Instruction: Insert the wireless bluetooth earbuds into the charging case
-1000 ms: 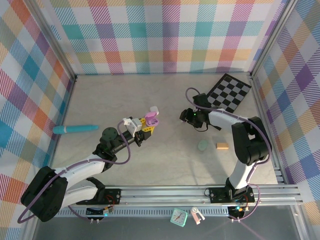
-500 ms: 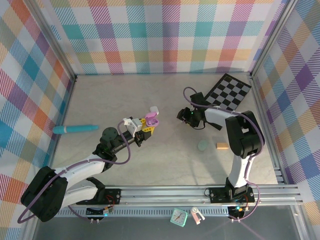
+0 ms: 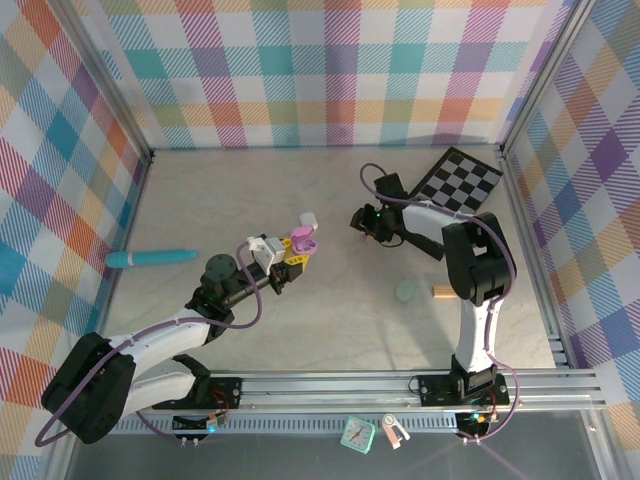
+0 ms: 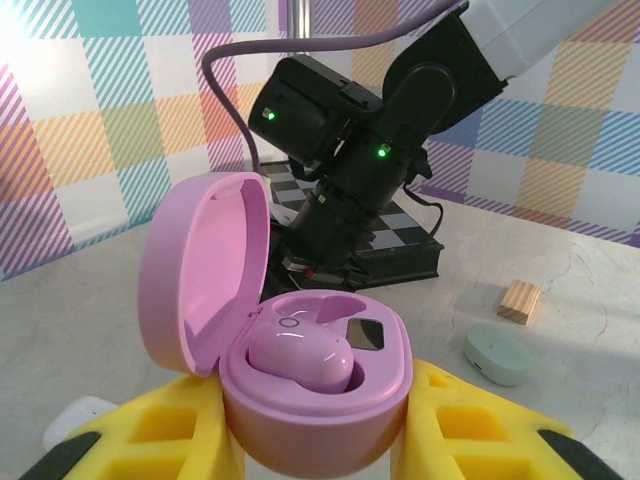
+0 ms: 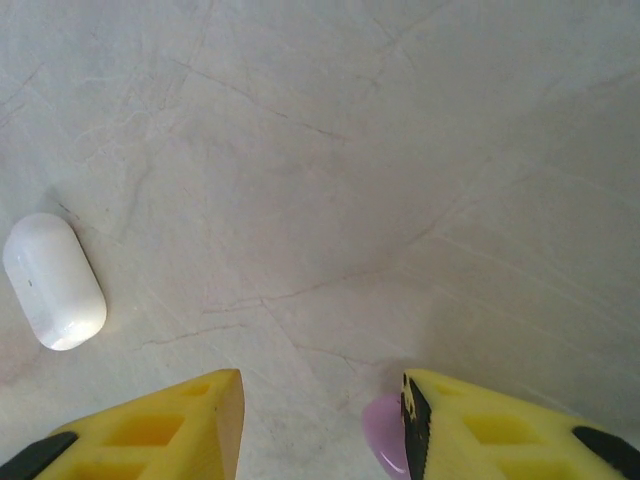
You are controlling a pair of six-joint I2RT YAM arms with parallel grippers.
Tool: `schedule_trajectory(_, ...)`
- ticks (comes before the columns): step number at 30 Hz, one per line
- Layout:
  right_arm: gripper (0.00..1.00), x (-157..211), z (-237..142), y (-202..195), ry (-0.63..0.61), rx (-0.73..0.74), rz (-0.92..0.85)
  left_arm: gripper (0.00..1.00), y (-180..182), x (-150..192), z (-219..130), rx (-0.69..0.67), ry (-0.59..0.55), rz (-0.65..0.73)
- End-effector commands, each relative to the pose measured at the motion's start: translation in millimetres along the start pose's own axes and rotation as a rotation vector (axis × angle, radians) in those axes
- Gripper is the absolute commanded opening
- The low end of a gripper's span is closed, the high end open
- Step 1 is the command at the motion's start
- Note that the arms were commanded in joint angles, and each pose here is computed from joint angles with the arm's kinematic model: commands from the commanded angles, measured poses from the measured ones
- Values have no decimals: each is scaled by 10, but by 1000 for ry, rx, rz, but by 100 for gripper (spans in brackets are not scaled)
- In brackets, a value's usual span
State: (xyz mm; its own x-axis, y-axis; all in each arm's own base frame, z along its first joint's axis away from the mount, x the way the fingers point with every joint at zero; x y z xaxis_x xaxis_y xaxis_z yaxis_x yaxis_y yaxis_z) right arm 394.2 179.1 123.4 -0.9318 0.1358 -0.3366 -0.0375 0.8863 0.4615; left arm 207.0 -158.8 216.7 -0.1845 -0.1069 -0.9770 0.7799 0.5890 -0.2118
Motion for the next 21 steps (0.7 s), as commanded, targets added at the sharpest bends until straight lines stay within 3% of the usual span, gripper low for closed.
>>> schedule_trajectory(1, 46, -34, -30, 36, 29, 25, -71, 25, -10, -147, -14, 2, -48, 35)
schedule_trajectory(9, 47, 26, -269, 130, 57, 263, -398, 24, 50, -141, -102, -99, -89, 31)
schedule_trajectory(16, 44, 183, -205, 317, 89, 443, -688, 24, 364, -149, -315, -325, -181, -49)
schedule_trajectory(21, 43, 250, -98, 464, 102, 552, -822, 24, 450, -177, -401, -414, -205, -68)
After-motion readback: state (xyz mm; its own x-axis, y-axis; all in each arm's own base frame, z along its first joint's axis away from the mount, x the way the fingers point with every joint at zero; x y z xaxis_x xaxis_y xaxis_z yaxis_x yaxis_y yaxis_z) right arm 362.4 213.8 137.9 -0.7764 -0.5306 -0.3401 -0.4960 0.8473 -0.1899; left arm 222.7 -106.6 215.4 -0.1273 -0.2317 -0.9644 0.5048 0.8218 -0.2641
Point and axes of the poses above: each hand's point on the last joint's axis, 136 mm out from that joint toward the fingers, its own z axis out along the fingers, its own y axis along the line the jaws close on, x = y × z, the point moved 10 cm from there along -z, back along the fingers, and after that the axes turned 13 degrees about -z, right-handed, at the moved point
